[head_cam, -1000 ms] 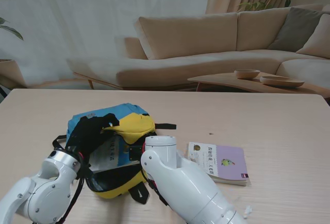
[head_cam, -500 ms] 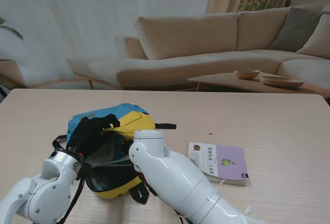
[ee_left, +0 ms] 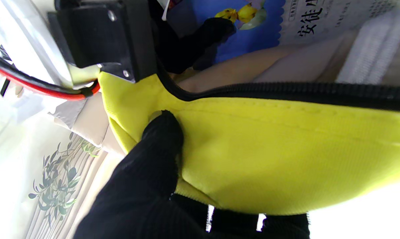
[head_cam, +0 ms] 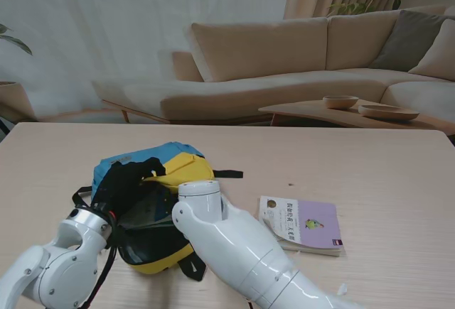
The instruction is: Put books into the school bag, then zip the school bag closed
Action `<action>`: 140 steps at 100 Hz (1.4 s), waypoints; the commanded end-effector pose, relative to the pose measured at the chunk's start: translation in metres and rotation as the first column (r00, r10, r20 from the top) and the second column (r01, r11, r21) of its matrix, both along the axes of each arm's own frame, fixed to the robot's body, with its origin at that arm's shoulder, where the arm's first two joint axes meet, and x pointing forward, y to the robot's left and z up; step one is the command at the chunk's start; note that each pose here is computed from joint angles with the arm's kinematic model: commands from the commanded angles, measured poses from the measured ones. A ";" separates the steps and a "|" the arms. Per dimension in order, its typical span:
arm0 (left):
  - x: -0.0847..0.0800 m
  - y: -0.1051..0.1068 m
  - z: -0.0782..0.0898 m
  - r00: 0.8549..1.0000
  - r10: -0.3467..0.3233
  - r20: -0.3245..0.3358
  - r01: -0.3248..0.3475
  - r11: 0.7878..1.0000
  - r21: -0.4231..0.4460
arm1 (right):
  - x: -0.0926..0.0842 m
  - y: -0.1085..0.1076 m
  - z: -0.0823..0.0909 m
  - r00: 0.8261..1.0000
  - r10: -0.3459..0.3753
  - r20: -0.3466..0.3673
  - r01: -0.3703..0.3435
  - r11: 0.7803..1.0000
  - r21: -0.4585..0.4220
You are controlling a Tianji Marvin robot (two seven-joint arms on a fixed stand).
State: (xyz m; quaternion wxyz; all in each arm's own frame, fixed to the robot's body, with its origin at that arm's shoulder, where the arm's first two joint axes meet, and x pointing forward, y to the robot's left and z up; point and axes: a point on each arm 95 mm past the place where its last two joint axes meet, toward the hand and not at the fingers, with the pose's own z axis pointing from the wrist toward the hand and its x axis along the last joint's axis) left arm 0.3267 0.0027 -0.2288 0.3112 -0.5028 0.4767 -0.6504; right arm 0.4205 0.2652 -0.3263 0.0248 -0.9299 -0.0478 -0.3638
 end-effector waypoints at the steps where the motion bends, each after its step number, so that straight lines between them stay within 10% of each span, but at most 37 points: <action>1: -0.004 -0.005 0.003 1.000 -0.019 -0.004 0.019 1.000 -0.009 | -0.005 0.007 0.004 1.000 0.023 0.000 -0.023 1.000 0.020; 140: 0.003 -0.001 0.002 1.000 -0.004 0.003 0.004 1.000 -0.016 | -0.026 -0.035 0.029 0.941 0.229 0.251 -0.206 0.972 -0.118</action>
